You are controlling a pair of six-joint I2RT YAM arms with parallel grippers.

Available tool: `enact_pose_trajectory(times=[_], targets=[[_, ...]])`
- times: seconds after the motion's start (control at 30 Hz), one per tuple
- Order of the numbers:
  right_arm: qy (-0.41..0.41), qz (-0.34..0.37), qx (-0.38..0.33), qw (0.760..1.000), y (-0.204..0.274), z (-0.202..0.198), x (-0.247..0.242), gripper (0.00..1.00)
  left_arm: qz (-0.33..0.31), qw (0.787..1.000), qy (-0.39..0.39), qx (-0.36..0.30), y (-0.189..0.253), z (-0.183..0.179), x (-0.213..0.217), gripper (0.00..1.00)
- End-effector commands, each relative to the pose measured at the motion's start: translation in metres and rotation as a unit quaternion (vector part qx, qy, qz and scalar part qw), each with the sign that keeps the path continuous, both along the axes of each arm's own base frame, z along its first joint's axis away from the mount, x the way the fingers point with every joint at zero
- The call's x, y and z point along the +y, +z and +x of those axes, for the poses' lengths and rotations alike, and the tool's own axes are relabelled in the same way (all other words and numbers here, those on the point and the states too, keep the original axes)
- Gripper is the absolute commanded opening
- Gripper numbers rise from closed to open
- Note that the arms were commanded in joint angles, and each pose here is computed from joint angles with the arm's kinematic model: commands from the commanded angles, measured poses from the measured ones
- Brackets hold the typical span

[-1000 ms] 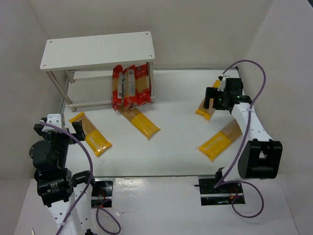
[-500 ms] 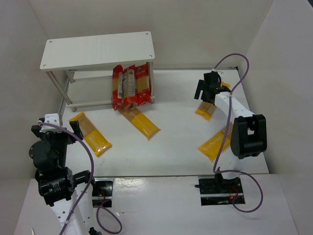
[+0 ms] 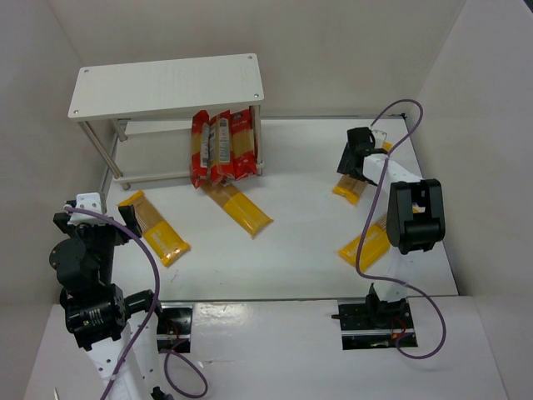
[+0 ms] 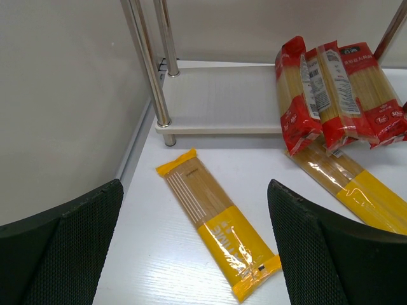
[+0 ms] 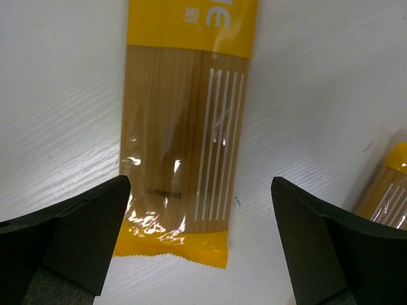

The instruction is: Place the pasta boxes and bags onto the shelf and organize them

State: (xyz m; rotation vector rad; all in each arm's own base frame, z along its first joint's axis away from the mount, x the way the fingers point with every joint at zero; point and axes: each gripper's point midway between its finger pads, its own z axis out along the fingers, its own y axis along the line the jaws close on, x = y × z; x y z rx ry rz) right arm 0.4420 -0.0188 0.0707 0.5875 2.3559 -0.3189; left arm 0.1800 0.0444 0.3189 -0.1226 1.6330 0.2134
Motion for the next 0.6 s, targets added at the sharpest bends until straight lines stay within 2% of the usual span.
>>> enact_pose_trajectory(times=[0.0,0.1,0.37,0.57], targets=[[-0.036,0.001,-0.032,0.999,0.007,0.018,-0.015,1.0,0.015,1.0,-0.002,-0.012,0.008,0.002,0.001,1.0],[-0.038,0.014,-0.018,0.999,-0.003,0.018,-0.02,1.0,0.015,1.0,-0.002,-0.012,0.008,0.002,0.001,1.0],[-0.022,0.103,-0.01,0.994,-0.016,0.033,-0.022,1.0,0.015,1.0,-0.002,-0.012,0.008,0.002,0.001,1.0],[-0.017,0.121,-0.022,0.992,-0.013,0.044,-0.02,1.0,0.02,1.0,0.003,-0.011,0.008,0.002,0.004,1.0]])
